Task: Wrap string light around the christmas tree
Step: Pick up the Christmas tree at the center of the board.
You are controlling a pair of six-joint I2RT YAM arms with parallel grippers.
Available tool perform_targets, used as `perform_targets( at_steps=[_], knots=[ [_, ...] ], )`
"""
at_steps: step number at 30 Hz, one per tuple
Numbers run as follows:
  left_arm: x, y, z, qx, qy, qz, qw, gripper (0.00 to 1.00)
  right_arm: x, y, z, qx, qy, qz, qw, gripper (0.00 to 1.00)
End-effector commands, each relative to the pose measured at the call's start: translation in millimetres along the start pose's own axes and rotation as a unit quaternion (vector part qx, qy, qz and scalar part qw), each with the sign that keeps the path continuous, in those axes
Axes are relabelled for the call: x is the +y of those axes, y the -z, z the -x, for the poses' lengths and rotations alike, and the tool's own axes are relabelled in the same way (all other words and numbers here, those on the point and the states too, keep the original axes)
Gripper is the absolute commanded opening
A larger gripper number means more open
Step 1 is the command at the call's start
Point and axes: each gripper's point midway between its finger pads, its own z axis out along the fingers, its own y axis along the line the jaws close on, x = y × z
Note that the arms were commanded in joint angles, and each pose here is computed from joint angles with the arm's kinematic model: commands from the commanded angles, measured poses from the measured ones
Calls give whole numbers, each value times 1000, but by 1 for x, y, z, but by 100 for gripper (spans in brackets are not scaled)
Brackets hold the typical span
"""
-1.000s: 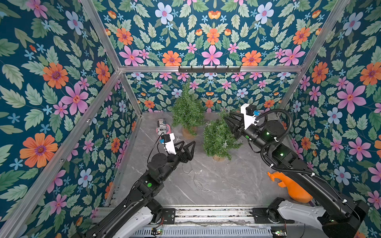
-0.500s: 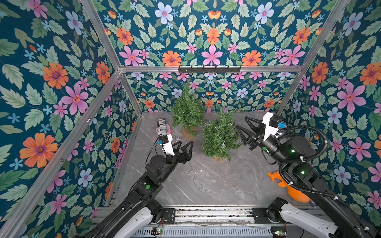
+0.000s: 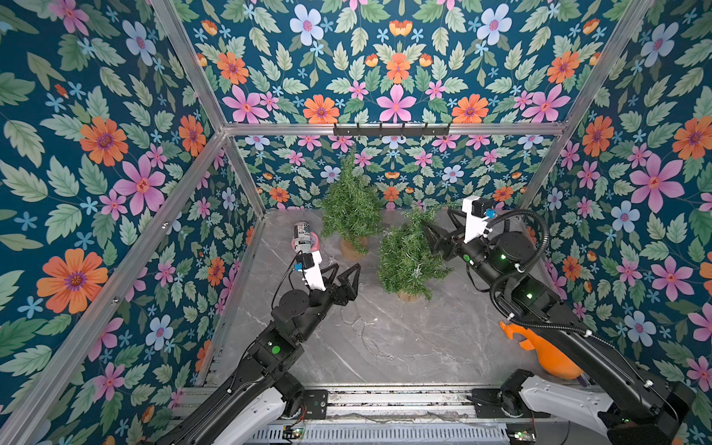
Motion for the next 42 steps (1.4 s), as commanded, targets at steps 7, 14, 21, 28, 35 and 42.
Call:
perform_targets(
  at_steps=[7,14,21,28,35,42],
  knots=[
    [1,2,4,-7,2,4,1000,85,-17,-38,4,14,-16,-60,998,85],
    [0,3,5,-8,5,2,1000,85,-15,-49,8,10,11,-56,998,21],
    [1,3,5,-6,-1,6,1000,85,-21,-43,41,-14,63,-89,994,0],
    [-1,0,12,-4,-15,17,1000,85,-42,-32,98,-58,137,-146,978,0],
    [-6,-10,17,-1,-18,19,1000,85,-90,-15,133,-92,126,-187,970,0],
    [-6,-21,21,-5,-16,30,999,84,-149,-5,139,-106,118,-229,961,0]
  ],
)
